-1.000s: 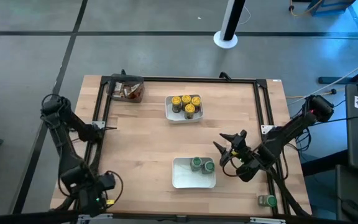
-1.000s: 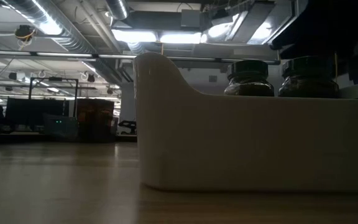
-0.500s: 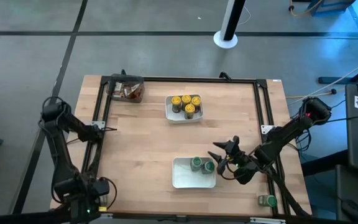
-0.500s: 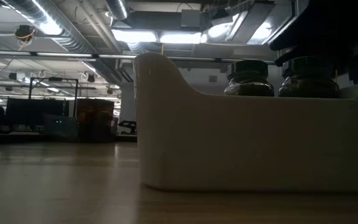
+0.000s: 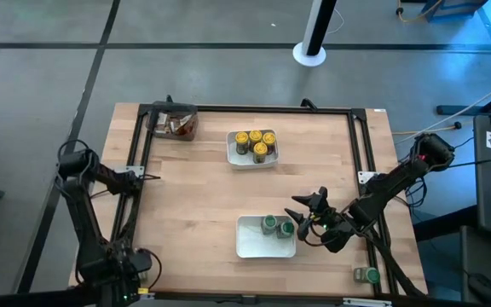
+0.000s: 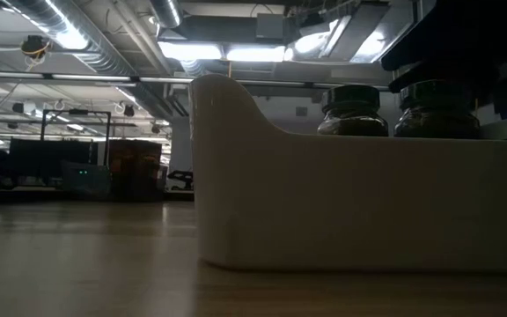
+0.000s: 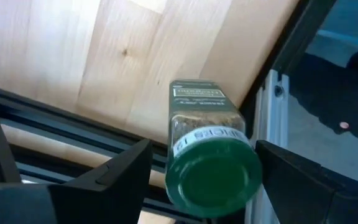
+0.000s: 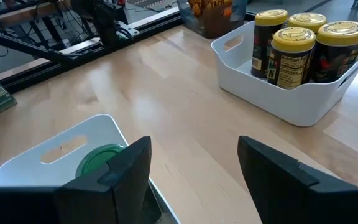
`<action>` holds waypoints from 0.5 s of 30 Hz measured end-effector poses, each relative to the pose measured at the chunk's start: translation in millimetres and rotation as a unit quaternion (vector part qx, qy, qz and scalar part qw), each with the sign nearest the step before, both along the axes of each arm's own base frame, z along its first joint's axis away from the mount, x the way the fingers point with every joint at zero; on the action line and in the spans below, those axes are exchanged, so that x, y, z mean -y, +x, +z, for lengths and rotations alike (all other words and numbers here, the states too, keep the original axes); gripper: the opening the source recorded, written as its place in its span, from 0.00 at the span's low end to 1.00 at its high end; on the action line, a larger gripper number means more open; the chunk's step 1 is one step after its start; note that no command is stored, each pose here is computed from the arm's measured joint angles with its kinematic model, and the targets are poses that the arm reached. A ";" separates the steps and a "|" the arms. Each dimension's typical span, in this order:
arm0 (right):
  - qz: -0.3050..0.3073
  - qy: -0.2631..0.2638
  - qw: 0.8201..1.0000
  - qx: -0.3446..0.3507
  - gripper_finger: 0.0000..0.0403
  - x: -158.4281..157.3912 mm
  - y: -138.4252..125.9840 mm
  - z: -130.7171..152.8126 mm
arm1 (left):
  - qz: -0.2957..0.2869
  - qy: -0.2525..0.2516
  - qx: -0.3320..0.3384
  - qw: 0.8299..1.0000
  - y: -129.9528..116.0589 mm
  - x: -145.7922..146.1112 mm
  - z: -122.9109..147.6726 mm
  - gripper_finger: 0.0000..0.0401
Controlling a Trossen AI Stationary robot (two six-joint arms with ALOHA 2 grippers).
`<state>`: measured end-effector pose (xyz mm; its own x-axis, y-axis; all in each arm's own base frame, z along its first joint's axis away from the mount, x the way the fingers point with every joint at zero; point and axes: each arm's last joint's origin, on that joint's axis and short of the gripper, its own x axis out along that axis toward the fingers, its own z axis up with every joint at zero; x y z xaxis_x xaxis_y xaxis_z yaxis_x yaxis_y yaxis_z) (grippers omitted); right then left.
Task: Sort spices by type
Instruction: Put the seasoning bottle into the bottom white bin
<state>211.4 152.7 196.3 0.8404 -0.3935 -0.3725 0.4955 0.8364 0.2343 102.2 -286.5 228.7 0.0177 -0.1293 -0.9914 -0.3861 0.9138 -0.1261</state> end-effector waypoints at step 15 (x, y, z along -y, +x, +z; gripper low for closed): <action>0.000 0.000 1.000 0.000 0.60 0.0 0.0 0.0 | -0.010 0.010 -0.026 1.000 0.4 5.8 -12.3 0.46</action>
<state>211.5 152.7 196.3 0.8403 -0.3935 -0.3729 0.4955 0.8365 0.2340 102.6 -292.4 216.4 -0.0370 -0.1087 -0.9934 -0.3742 0.9232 -0.0871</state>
